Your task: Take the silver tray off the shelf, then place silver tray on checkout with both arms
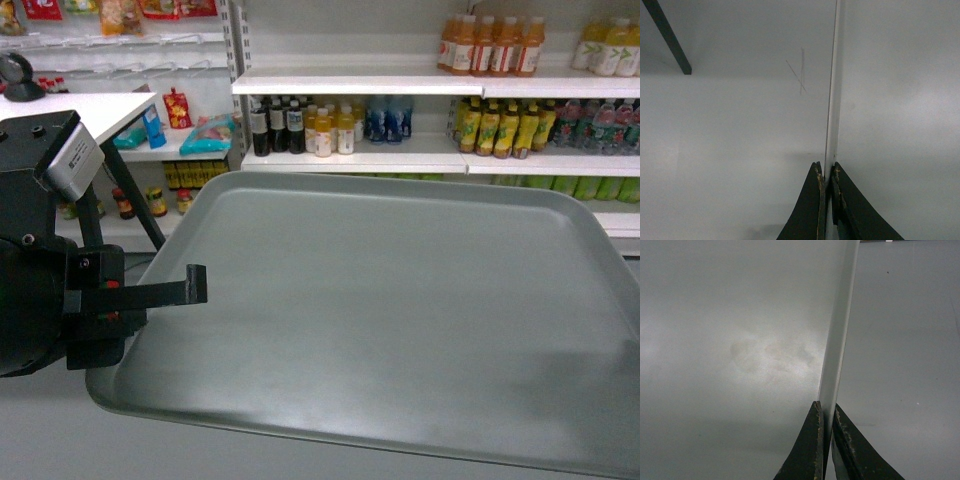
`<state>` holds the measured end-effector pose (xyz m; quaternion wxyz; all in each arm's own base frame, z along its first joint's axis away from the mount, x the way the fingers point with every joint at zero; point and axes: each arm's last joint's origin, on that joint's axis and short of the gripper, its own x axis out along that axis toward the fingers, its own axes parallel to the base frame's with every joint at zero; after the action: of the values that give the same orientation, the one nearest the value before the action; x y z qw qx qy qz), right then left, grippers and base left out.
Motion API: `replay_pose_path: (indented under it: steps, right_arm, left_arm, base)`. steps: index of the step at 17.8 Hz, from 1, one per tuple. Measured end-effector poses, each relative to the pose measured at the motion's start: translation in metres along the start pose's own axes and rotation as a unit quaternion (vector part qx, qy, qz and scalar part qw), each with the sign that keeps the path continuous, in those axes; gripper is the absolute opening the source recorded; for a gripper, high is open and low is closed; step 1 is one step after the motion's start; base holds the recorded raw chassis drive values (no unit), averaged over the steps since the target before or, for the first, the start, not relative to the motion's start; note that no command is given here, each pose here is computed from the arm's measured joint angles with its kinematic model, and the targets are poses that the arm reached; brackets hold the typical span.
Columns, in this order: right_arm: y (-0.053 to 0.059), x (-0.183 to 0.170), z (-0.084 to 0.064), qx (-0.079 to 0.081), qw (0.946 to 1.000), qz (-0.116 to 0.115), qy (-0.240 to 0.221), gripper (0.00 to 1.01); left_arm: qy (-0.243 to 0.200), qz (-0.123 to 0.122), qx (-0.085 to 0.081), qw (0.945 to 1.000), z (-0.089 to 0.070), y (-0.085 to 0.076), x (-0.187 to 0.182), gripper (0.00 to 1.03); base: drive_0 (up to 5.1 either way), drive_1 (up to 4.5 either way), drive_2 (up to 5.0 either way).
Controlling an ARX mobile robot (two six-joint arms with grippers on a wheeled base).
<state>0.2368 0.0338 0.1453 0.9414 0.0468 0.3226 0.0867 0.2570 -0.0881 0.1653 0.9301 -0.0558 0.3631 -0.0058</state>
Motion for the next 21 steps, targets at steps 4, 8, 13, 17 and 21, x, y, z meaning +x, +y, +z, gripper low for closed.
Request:
replay_pose_path:
  steps: [4, 8, 13, 17, 21]
  right_arm:
    - [0.0001, 0.0, -0.0001, 0.0, 1.0, 0.0, 0.001, 0.03]
    - [0.0001, 0.0003, 0.0004, 0.0, 1.0, 0.001, -0.001, 0.03]
    - [0.0001, 0.0003, 0.0001, 0.0, 1.0, 0.001, 0.0, 0.03]
    - [0.0002, 0.0003, 0.0004, 0.0, 1.0, 0.001, -0.002, 0.03]
    - [0.0001, 0.0003, 0.0, 0.0, 1.0, 0.001, 0.001, 0.03]
  left_arm:
    - [0.0, 0.001, 0.0, 1.0, 0.0, 0.0001, 0.0, 0.03]
    - [-0.002, 0.001, 0.0, 1.0, 0.0004, 0.0001, -0.0001, 0.03]
    - [0.0, 0.001, 0.0, 1.0, 0.0, 0.0002, -0.0001, 0.03]
    - [-0.002, 0.002, 0.0, 1.0, 0.0003, 0.0001, -0.0001, 0.03]
    - [-0.001, 0.002, 0.0, 1.0, 0.0002, 0.0002, -0.0001, 0.03]
  base:
    - [-5.0, 2.46, 2.5]
    - [-5.0, 2.41, 2.4]
    - [-5.0, 2.44, 2.4]
    - [-5.0, 2.46, 2.5]
    - [-5.0, 2.47, 2.5]
